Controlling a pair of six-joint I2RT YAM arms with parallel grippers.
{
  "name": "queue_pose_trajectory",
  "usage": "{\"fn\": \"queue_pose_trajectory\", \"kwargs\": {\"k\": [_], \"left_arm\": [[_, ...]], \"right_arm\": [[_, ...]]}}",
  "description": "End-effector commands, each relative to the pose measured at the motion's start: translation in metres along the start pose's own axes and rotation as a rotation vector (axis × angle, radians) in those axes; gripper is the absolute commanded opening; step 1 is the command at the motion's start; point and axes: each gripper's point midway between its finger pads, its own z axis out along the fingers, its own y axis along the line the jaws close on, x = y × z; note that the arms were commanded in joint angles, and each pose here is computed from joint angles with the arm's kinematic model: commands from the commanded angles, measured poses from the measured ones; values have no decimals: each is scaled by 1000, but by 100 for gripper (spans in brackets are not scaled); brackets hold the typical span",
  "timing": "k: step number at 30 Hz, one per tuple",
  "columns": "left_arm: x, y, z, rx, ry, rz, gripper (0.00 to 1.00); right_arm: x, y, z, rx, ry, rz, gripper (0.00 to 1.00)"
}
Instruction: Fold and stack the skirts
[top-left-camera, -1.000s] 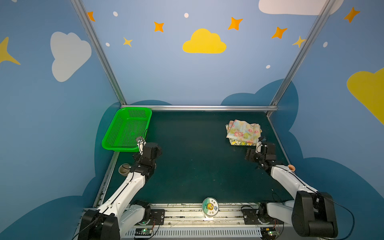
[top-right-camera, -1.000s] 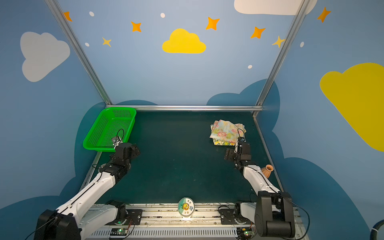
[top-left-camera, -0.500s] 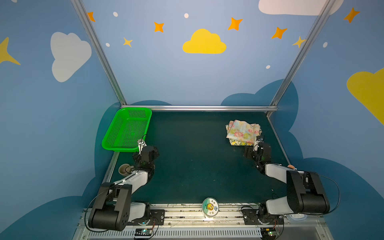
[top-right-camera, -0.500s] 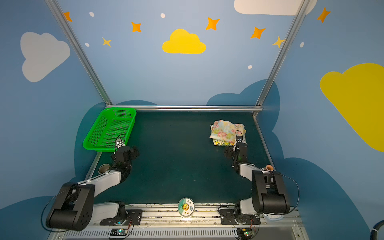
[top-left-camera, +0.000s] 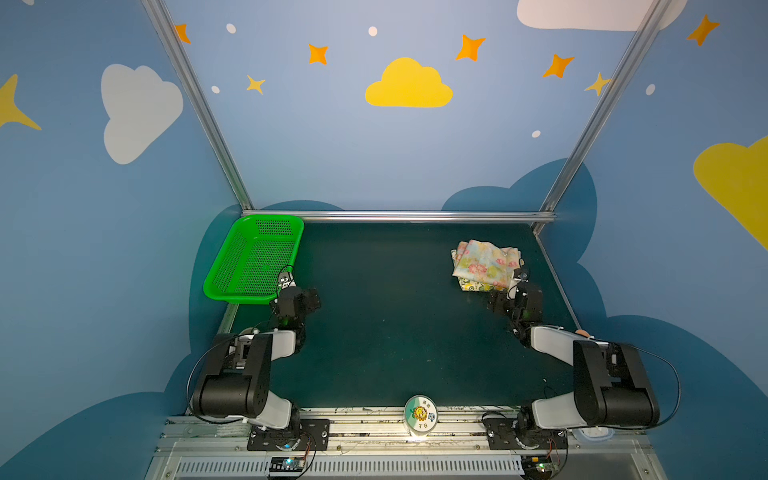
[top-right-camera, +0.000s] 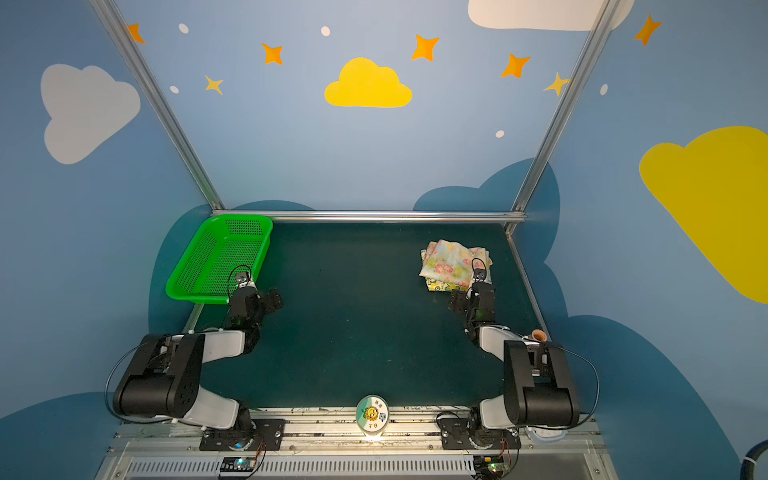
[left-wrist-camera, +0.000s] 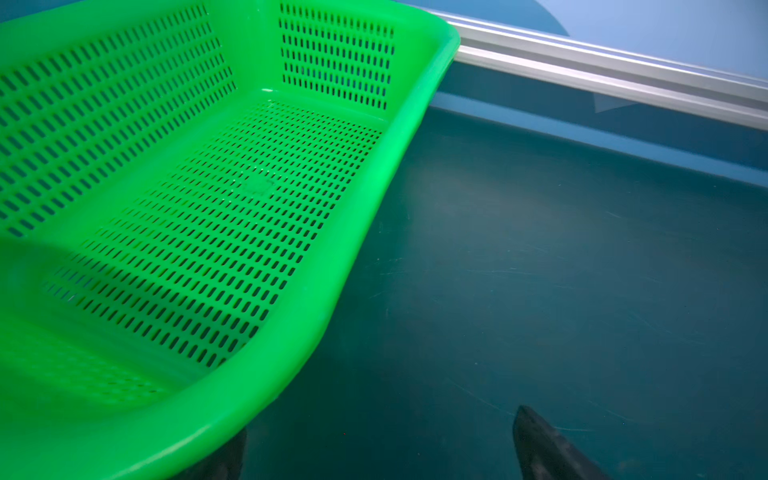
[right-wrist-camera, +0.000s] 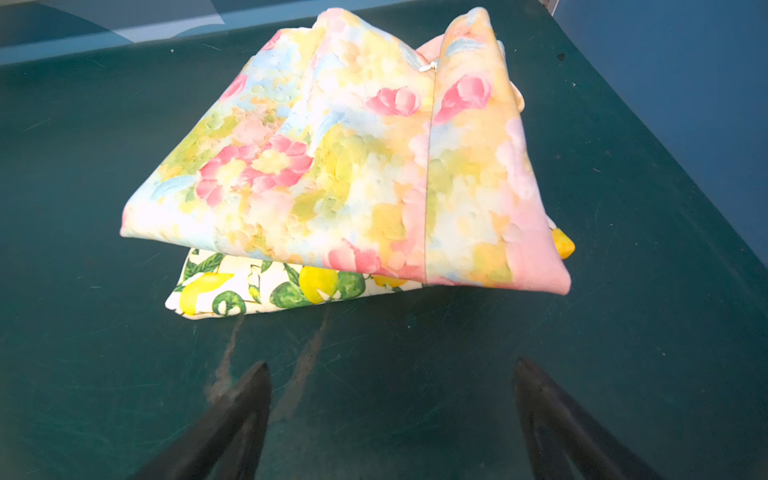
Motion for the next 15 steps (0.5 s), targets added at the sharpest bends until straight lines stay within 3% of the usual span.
{"fn": "queue_pose_trajectory", "kwargs": {"k": [1,15], "left_arm": [[-1,-5,1,39,-11,14,100],[-1,-6,0,39,-15,17,100]], "right_arm": [[-8,0,1,8,-18,5,90],[-8,1,1,7,-20,2,90]]}}
